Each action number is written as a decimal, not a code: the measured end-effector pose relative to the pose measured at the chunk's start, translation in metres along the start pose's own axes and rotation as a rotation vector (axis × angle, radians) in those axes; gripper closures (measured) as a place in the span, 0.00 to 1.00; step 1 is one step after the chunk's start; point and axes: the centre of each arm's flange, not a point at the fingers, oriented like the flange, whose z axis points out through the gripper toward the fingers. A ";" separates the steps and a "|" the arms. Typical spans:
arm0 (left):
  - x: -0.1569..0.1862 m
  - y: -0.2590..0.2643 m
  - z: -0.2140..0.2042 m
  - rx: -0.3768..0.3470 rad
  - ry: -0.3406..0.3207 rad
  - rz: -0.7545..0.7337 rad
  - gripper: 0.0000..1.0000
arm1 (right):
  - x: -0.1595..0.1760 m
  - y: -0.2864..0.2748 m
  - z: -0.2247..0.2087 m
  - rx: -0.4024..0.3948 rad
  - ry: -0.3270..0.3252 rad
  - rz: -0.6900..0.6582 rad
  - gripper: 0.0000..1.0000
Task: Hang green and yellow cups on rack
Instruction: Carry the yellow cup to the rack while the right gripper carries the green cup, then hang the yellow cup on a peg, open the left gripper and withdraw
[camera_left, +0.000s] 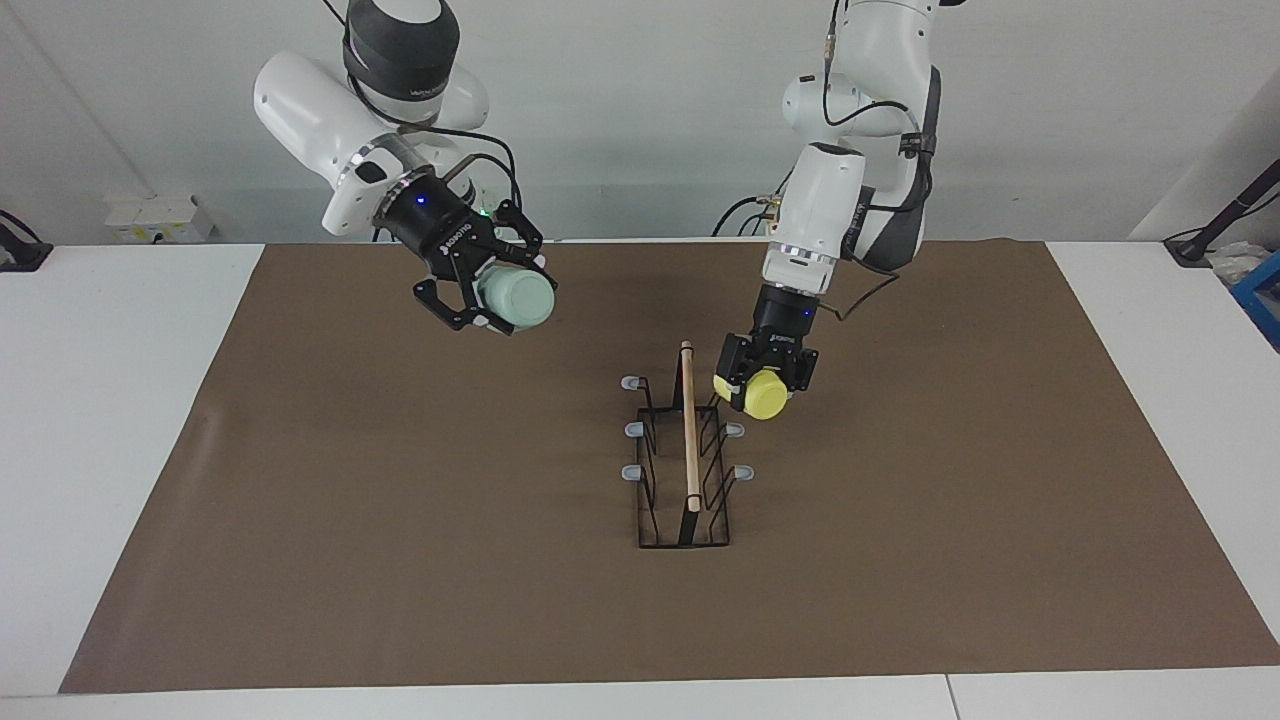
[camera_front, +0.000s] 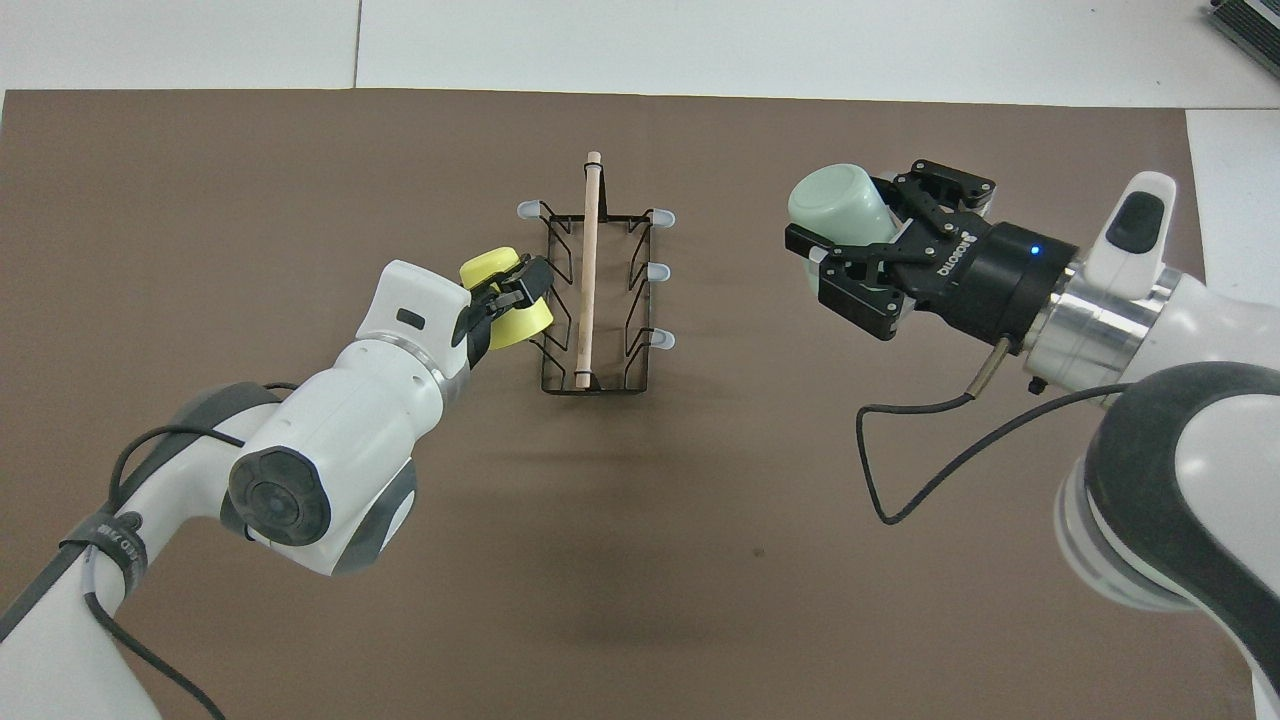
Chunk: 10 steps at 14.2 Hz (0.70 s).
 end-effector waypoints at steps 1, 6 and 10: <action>-0.004 0.000 0.002 0.019 -0.021 0.004 0.36 | -0.013 -0.007 0.009 0.007 0.055 -0.006 0.32; -0.013 0.006 0.001 0.107 -0.093 -0.015 0.36 | -0.085 -0.035 0.058 0.047 0.236 -0.057 0.32; -0.013 0.011 0.000 0.127 -0.106 -0.033 0.30 | -0.125 -0.039 0.091 0.063 0.246 -0.075 0.32</action>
